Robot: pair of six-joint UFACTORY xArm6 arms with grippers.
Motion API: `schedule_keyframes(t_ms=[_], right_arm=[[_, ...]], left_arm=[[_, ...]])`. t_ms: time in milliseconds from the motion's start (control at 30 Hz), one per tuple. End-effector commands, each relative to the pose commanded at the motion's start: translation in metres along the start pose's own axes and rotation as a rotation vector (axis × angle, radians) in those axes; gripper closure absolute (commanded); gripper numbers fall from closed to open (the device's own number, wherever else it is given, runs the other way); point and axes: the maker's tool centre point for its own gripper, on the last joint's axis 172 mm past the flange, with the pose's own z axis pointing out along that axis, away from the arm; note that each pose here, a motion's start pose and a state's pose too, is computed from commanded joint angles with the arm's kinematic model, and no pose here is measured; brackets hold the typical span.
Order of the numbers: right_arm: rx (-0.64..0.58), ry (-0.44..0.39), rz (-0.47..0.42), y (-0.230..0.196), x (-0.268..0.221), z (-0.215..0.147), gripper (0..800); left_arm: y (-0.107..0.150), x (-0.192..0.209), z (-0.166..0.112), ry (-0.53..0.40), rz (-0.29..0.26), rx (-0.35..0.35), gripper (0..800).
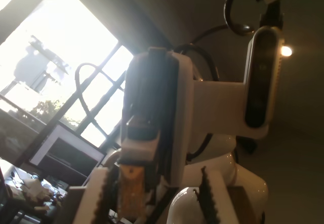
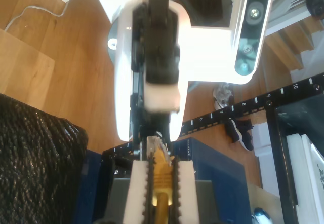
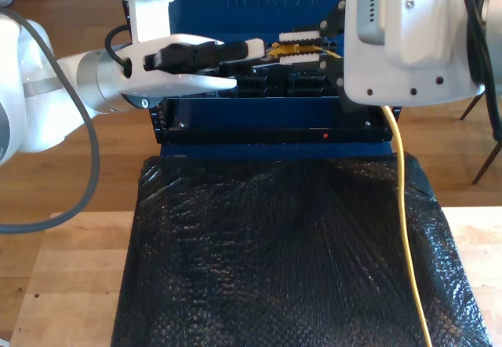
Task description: Grab the cable and plug it in
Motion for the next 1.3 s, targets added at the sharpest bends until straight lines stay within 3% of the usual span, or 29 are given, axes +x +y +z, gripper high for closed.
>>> schedule_keyframes(t_ms=[233, 367, 533, 600, 733, 900, 1300], right_arm=[[0.000, 0.002, 0.020, 0.000, 0.001, 0.000, 796], [0.006, -0.001, 0.056, 0.000, -0.002, 0.003, 797], [0.012, -0.005, 0.066, 0.002, -0.005, 0.008, 797], [0.017, -0.011, 0.094, 0.003, -0.009, 0.012, 797], [0.005, -0.026, 0.117, 0.009, -0.016, 0.015, 797], [-0.037, -0.063, 0.128, 0.020, -0.033, 0.019, 797], [-0.034, -0.150, 0.217, 0.020, -0.089, 0.029, 797]], left_arm=[[-0.001, 0.001, 0.000, 0.000, -0.011, 0.006, 240], [-0.002, 0.003, -0.002, 0.001, -0.006, 0.018, 86], [-0.010, 0.015, -0.022, 0.040, 0.014, 0.088, 53], [-0.015, 0.020, -0.032, 0.057, 0.025, 0.132, 2], [-0.023, 0.023, -0.049, 0.066, 0.027, 0.200, 2], [-0.023, 0.023, -0.064, -0.021, 0.049, 0.305, 2], [-0.032, -0.025, -0.129, -0.252, -0.032, 0.599, 1]])
